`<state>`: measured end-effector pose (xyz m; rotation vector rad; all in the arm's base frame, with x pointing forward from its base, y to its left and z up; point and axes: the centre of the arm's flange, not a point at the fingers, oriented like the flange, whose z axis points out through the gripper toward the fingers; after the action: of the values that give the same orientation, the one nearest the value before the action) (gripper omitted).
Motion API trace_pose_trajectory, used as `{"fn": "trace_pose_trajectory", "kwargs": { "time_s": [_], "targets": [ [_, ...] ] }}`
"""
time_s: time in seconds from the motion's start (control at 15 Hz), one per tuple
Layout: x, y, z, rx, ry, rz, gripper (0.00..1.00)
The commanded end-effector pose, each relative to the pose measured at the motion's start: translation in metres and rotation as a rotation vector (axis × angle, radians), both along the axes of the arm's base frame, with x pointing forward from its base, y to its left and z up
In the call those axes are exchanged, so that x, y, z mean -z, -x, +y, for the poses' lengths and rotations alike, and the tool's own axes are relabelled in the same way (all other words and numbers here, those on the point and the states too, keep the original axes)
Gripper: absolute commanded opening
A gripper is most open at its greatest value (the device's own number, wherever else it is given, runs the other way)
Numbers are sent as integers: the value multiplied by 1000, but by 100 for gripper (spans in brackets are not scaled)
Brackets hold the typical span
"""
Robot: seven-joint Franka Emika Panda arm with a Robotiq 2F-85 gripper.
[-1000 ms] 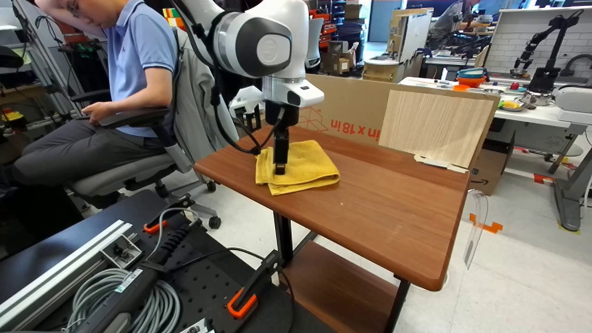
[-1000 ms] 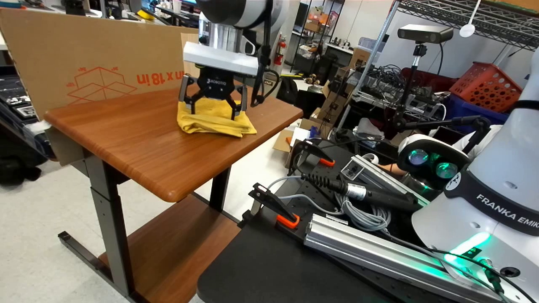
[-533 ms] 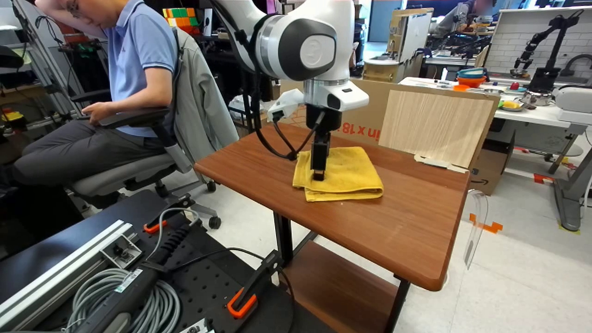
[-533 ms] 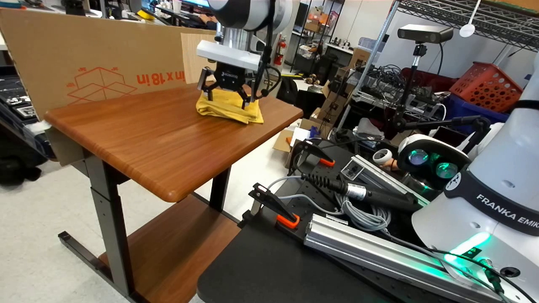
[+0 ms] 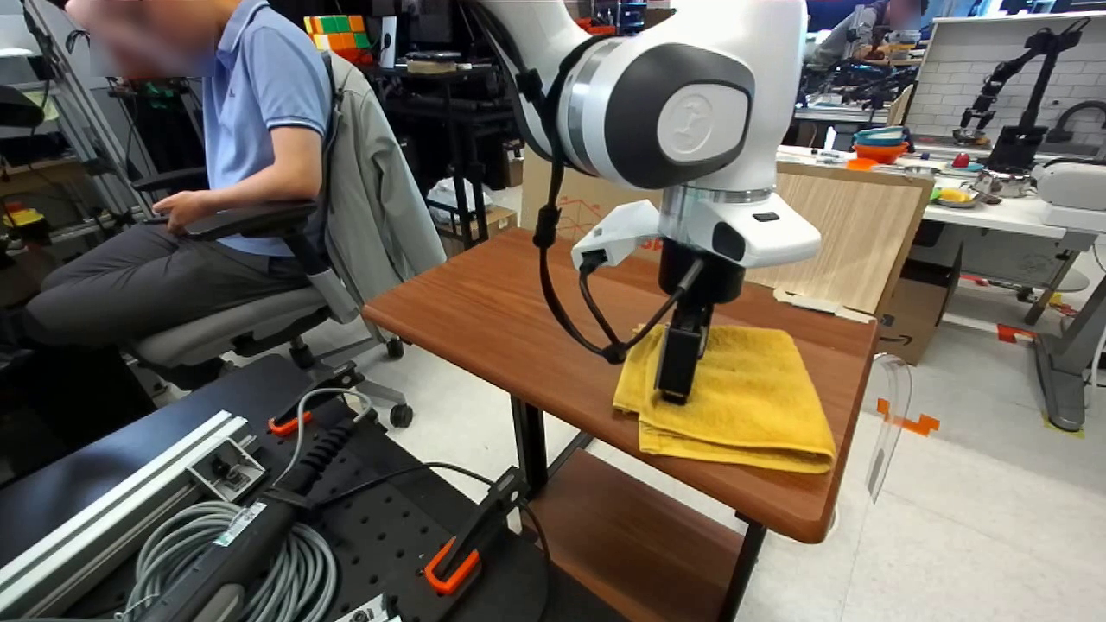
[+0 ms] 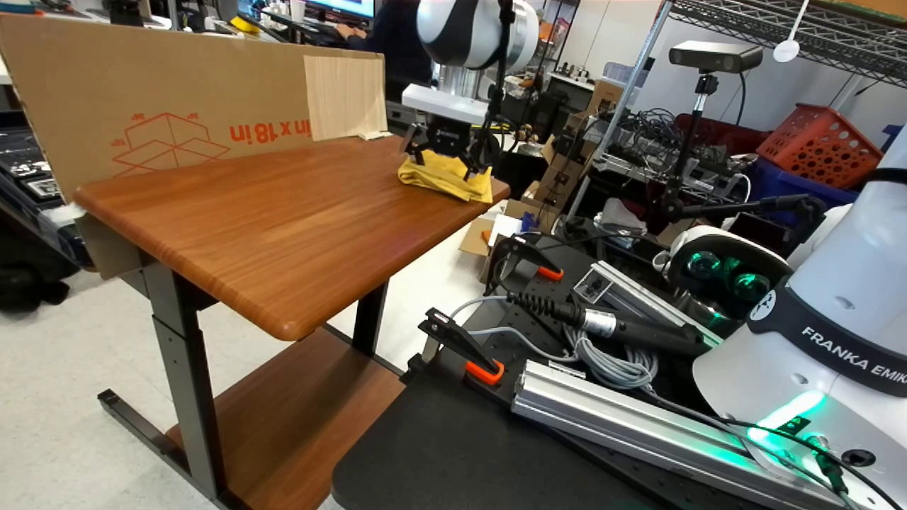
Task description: Use the towel to wipe the table
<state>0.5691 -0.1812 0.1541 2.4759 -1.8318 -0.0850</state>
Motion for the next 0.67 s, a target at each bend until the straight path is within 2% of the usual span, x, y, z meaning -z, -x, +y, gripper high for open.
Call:
{"fn": "trace_pose_trajectory", "kwargs": {
  "time_s": [0.0, 0.07, 0.27, 0.53, 0.6],
  "targets": [
    [4, 18, -15, 33, -12, 13, 100],
    [-1, 16, -14, 29, -12, 3, 100],
    [-49, 14, 2, -15, -50, -77, 100],
    [-113, 27, 28, -89, -102, -172, 100],
    [-78, 2, 15, -60, -55, -128, 100]
  ]
}}
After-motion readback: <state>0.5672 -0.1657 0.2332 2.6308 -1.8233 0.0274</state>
